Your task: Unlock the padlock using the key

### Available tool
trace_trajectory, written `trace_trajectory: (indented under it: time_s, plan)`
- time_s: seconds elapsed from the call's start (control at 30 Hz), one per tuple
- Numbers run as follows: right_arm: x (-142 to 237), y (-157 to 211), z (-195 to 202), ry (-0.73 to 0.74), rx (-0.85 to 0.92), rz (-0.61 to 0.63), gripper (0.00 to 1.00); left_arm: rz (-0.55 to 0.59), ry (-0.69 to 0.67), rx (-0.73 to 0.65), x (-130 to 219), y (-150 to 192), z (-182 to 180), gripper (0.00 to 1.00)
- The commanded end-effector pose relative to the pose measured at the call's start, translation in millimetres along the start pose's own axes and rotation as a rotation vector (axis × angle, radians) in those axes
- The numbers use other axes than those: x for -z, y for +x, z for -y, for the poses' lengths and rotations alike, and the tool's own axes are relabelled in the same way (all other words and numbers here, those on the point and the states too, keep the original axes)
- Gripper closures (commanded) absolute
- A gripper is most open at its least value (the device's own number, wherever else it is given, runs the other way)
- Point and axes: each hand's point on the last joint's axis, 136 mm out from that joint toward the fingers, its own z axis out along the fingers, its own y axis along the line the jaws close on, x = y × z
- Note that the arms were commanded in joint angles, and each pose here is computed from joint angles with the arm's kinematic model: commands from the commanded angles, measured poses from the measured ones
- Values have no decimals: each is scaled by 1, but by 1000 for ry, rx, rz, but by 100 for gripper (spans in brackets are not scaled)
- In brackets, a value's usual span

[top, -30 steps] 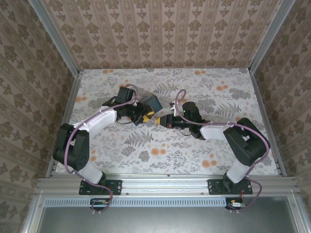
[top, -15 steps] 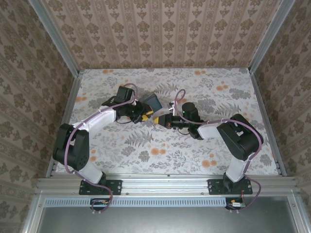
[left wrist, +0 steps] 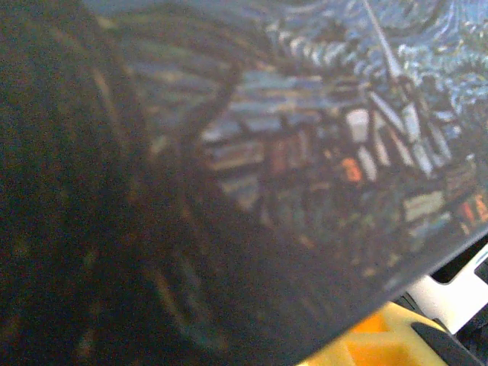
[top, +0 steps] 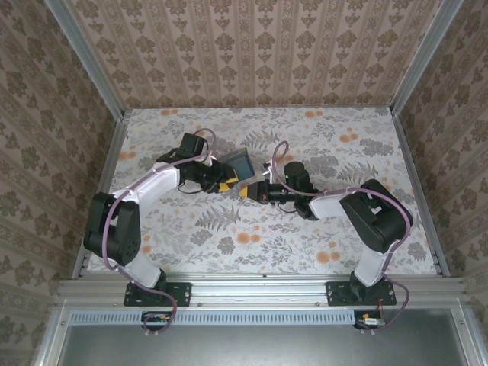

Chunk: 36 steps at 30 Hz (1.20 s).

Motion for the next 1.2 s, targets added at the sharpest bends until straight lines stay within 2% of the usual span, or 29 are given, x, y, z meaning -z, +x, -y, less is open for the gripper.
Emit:
trace_trajectory:
  time_s: [0.0, 0.53, 0.87, 1.17]
  plan:
    - [-2, 7, 0, -1, 11, -25, 100, 2, 56, -49, 7, -7, 18, 91]
    - [-7, 6, 0, 46, 56, -24, 100, 8, 57, -12, 6, -8, 18, 92]
    - [1, -5, -22, 39, 123, 21, 100, 19, 31, 15, 8, -9, 10, 92]
    - [-5, -7, -13, 49, 106, 14, 100, 23, 48, 17, 9, -9, 15, 92]
